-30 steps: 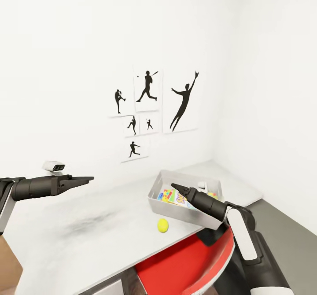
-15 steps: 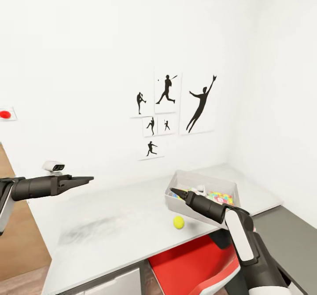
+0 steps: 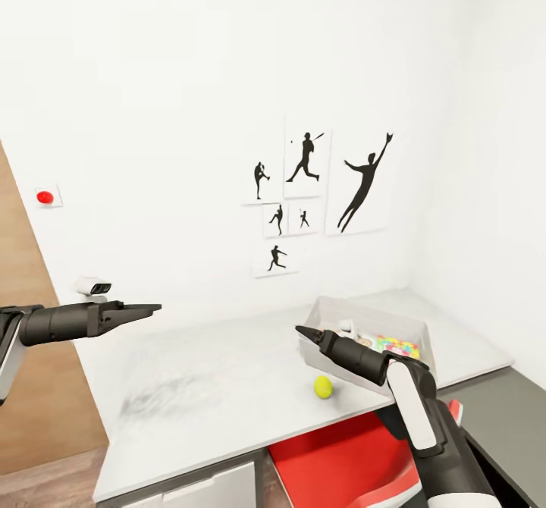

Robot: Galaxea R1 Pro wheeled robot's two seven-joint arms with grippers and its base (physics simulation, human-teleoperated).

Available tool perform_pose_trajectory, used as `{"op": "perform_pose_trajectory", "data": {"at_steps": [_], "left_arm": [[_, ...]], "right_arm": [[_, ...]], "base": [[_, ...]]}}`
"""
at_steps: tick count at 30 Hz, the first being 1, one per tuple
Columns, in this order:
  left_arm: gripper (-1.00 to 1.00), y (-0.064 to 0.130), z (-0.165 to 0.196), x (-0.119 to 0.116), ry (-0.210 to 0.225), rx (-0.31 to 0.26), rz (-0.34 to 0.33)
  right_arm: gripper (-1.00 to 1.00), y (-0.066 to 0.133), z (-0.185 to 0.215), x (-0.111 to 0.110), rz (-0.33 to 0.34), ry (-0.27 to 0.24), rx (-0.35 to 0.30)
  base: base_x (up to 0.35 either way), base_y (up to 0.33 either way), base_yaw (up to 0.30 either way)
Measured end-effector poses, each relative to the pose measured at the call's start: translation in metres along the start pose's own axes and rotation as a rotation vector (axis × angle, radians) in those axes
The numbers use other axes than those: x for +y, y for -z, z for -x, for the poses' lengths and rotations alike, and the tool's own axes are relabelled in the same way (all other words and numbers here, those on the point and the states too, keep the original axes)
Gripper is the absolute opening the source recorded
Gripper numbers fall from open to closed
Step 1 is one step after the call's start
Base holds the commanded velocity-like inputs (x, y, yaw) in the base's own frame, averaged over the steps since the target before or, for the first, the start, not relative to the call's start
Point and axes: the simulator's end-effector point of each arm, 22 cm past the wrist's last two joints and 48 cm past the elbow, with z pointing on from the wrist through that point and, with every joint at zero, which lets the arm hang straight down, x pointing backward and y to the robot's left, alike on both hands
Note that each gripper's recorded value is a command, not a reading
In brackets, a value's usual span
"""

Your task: Put all the toys in the child's room - the three board games (two on the bed and one on the table), the two jigsaw puzzles on the table, and the tennis ball on the table - inside the toy box on the table in the child's room.

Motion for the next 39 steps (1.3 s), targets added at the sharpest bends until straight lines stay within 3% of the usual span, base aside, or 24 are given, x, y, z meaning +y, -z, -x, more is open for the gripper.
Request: {"op": "perform_pose_trajectory", "data": {"at_steps": [32,35,39], "left_arm": [[1.00,0.002,0.001,0.000,-0.001,-0.001,0.004],[1.00,0.002,0.001,0.000,-0.002,-0.001,0.004],[1.00,0.002,0.001,0.000,-0.002,-0.001,0.004]], "right_arm": [[1.00,-0.002,0.000,-0.009,-0.046,-0.007,-0.005],[1.00,-0.001,0.000,-0.013,-0.064,-0.008,-0.005],[1.00,0.001,-0.001,-0.035,-0.166,-0.009,-0.004]], "base": [[-0.051,0.121,0.001],[-0.007,0.014,0.000],[-0.002,0.006,0.000]]}}
